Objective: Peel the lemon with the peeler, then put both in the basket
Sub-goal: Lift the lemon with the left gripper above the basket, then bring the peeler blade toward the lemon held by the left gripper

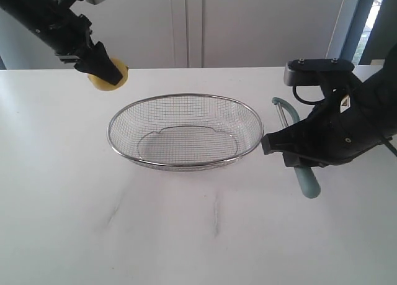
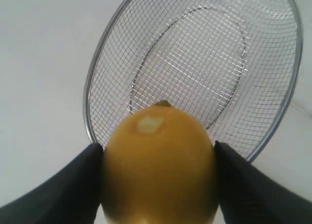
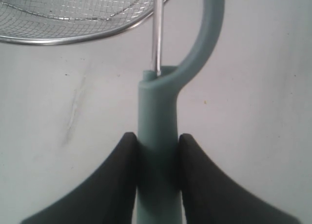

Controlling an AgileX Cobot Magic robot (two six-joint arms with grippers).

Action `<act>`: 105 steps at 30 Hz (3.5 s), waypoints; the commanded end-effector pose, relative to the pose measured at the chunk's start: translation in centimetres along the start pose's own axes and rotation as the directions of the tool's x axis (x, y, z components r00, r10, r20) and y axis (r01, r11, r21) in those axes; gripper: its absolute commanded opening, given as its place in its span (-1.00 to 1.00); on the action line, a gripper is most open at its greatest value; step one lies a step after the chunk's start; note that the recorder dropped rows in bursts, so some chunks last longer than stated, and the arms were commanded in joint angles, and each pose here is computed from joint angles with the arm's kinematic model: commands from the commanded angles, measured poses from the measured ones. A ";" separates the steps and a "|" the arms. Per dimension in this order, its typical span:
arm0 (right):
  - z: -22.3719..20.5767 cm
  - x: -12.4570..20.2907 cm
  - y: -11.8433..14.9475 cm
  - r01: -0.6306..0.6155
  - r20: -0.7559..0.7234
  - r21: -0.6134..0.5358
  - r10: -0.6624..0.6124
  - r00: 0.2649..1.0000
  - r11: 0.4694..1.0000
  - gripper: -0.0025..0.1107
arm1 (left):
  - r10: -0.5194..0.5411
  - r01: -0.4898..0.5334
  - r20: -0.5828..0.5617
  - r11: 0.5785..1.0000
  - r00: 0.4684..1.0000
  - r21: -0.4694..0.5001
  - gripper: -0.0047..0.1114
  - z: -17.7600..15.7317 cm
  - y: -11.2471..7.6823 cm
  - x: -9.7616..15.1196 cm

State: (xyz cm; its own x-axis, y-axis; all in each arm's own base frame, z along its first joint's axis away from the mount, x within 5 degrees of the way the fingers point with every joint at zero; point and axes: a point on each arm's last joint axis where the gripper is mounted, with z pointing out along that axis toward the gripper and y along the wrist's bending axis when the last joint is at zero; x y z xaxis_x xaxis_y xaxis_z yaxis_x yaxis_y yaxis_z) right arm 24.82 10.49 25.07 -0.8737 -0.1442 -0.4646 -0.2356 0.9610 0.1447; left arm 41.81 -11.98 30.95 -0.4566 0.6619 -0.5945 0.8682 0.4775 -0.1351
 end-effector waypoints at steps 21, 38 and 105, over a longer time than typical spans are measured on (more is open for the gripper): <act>-0.2 0.1 0.0 0.035 -0.003 -0.002 -0.035 0.999 0.999 -0.96 | 0.164 -0.188 0.157 0.970 0.974 0.152 -0.92 -4.0 -11.3 -0.8; -1.2 -0.2 1.4 0.105 -0.045 -0.138 -0.112 0.993 0.985 -0.96 | 0.186 -0.218 0.214 0.967 0.959 0.135 -0.92 1.7 -15.9 1.4; 2.3 -4.0 2.1 -0.043 -0.069 -0.753 -0.014 0.998 0.656 -0.96 | 0.216 -0.273 0.444 0.960 0.869 0.068 -0.92 0.8 -15.9 -0.7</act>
State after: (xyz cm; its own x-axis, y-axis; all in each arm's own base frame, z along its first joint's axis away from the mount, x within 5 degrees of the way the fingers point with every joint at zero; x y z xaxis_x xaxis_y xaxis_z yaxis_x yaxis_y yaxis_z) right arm 28.48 14.18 24.92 -0.8983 -0.1940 -0.3942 -0.4381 0.4647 0.7695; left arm 28.90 -20.59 32.11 -0.1134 0.4620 -0.8796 0.9720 0.2350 -0.0019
